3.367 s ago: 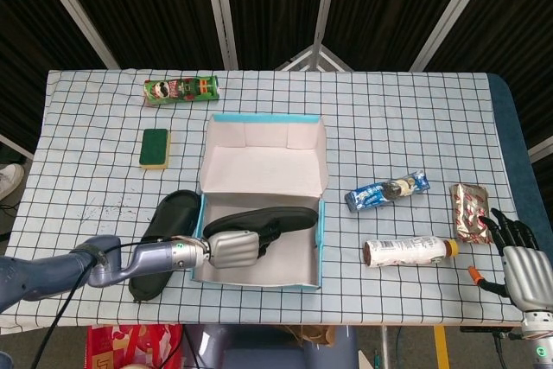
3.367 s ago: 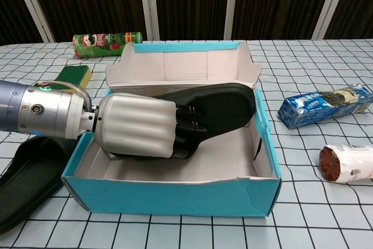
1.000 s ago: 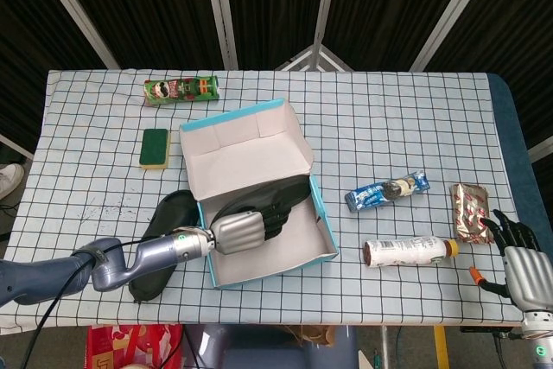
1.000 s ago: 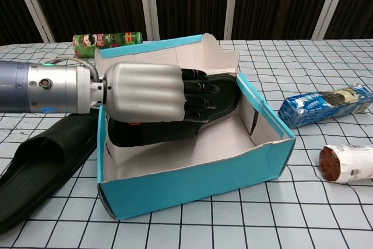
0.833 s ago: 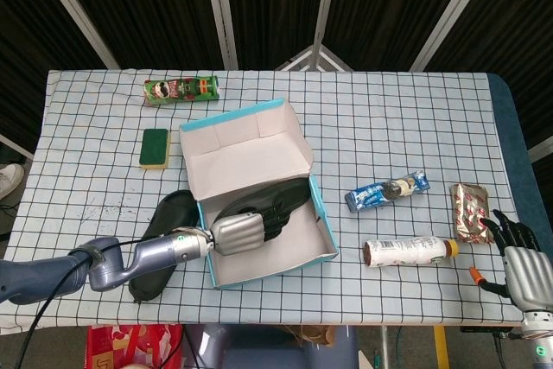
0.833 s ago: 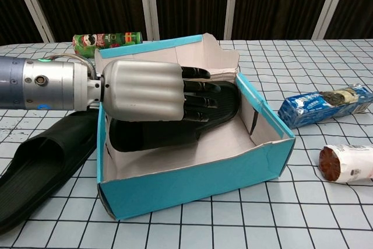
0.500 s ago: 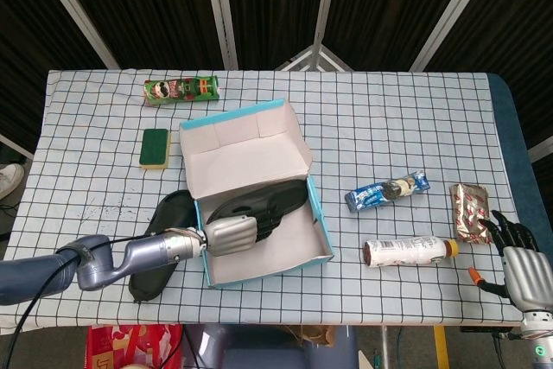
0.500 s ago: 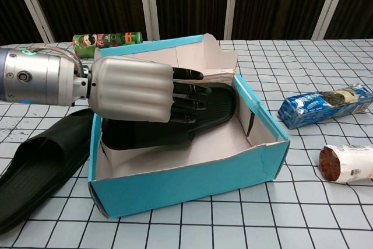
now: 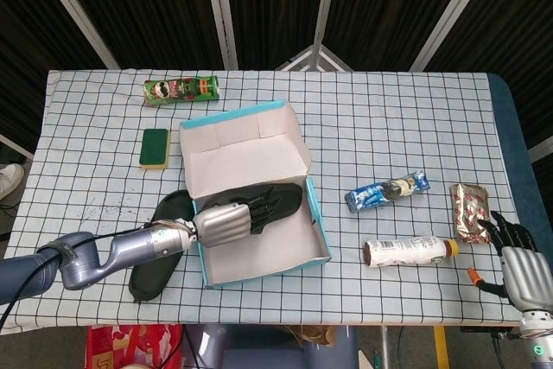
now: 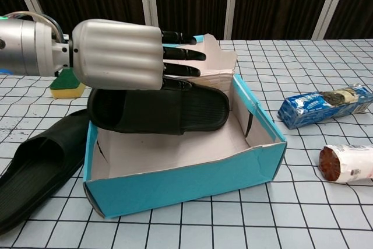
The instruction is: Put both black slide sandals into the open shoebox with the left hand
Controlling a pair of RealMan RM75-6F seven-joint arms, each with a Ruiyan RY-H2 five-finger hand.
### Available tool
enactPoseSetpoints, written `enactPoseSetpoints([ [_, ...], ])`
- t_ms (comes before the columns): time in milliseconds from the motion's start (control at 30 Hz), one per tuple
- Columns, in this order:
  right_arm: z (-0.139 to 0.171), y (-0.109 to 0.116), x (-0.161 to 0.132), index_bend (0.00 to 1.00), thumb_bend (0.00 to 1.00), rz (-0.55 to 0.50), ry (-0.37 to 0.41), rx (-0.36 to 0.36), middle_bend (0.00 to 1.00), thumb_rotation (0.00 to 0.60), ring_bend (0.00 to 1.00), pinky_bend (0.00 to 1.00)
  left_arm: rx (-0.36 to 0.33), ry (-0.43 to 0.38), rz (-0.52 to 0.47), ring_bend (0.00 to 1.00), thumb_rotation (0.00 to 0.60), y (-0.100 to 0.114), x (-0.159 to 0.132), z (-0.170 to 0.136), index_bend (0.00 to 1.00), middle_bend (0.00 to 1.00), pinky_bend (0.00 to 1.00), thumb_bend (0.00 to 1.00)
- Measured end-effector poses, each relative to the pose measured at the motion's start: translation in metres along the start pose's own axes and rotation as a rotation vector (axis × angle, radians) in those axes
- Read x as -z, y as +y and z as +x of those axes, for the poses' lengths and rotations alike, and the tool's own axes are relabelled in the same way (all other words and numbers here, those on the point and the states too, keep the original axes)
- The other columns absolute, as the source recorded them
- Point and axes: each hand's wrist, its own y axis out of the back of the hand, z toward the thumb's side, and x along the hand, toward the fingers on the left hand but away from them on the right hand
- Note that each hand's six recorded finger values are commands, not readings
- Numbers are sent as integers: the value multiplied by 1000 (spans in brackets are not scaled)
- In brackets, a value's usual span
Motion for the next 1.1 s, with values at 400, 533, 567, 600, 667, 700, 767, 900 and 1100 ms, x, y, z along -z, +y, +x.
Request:
enactPoseSetpoints([
  [400,-1,-2,0,173,272,-1,-1,-10,57,600,107,69,-5,-9,16,13,600,-1,-15,6,225,230,95,339],
  [533,-1,-1,1,173,273,-3,-3,-10,57,600,107,69,-20,-10,2,55,600,2,-22,15,263,340,96,344],
  [567,-1,-1,2,173,273,-2,-4,-10,57,600,107,68,-26,-14,2,68,600,3,-25,18,275,379,97,348],
  [600,-1,-1,2,173,273,-3,-4,-9,57,600,107,68,-30,-16,2,78,600,4,-27,20,284,409,97,350],
  [667,-1,-1,2,173,273,-4,-4,-9,56,600,107,68,-39,-21,4,113,600,6,-32,25,319,503,97,357],
  [700,-1,-1,2,173,273,-5,-3,-8,57,600,107,68,-42,-21,4,130,600,7,-34,28,336,539,97,359],
  [767,-1,0,2,173,272,-7,-3,-7,57,600,107,69,-50,-20,8,161,600,9,-38,33,364,596,98,378],
  [900,-1,0,3,173,271,-10,-3,-6,57,600,107,68,-53,-16,23,201,600,11,-42,39,389,666,100,410],
  [1100,0,0,3,173,273,-11,1,-7,57,600,107,68,-36,-20,62,209,600,7,-53,44,391,676,100,412],
])
